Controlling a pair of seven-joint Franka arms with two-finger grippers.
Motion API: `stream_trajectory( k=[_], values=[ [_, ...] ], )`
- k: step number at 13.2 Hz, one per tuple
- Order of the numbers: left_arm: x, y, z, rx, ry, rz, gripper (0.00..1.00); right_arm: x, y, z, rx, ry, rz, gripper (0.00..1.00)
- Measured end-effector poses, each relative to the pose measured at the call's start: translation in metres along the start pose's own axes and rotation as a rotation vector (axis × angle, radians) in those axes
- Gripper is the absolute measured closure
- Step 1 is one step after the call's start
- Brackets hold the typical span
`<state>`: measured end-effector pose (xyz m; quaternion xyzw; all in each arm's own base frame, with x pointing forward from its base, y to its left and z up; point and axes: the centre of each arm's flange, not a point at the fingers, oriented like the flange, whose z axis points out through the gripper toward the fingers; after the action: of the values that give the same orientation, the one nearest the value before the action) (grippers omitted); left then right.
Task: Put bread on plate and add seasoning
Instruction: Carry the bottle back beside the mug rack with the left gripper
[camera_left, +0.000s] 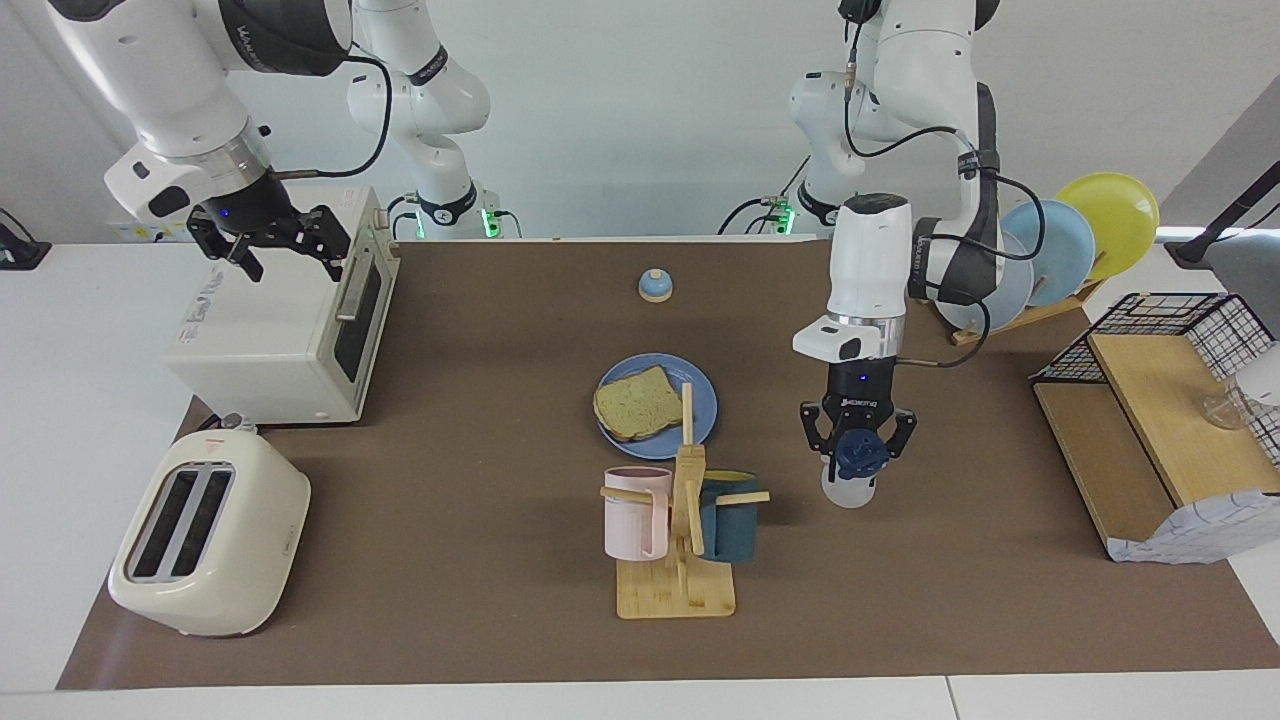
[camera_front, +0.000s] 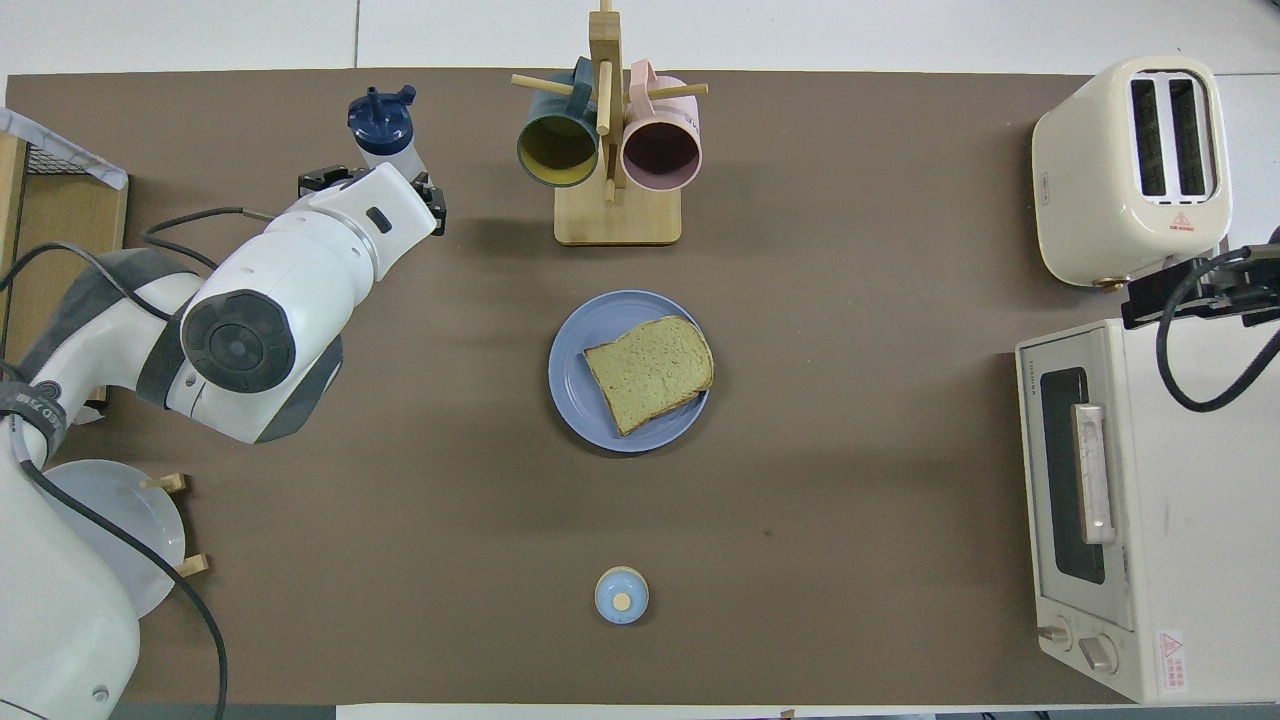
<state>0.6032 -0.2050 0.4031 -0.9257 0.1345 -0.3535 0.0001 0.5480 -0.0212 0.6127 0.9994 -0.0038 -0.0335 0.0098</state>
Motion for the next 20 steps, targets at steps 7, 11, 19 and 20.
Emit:
stream_trajectory(
  k=[7, 11, 19, 20],
  values=[
    [-0.042, -0.023, 0.055, -0.106, 0.122, -0.181, 0.54, 0.000, 0.000, 0.000, 0.000, 0.000, 0.000, 0.00],
    [-0.051, -0.029, 0.079, -0.101, 0.121, -0.159, 0.54, 0.000, 0.000, 0.000, 0.000, 0.000, 0.000, 0.00],
    [-0.072, -0.034, 0.103, -0.077, 0.122, -0.093, 0.54, 0.000, 0.000, 0.000, 0.000, 0.000, 0.000, 0.00],
    [-0.073, -0.034, 0.104, -0.082, 0.133, -0.091, 0.54, 0.000, 0.000, 0.000, 0.000, 0.000, 0.000, 0.00]
  ],
)
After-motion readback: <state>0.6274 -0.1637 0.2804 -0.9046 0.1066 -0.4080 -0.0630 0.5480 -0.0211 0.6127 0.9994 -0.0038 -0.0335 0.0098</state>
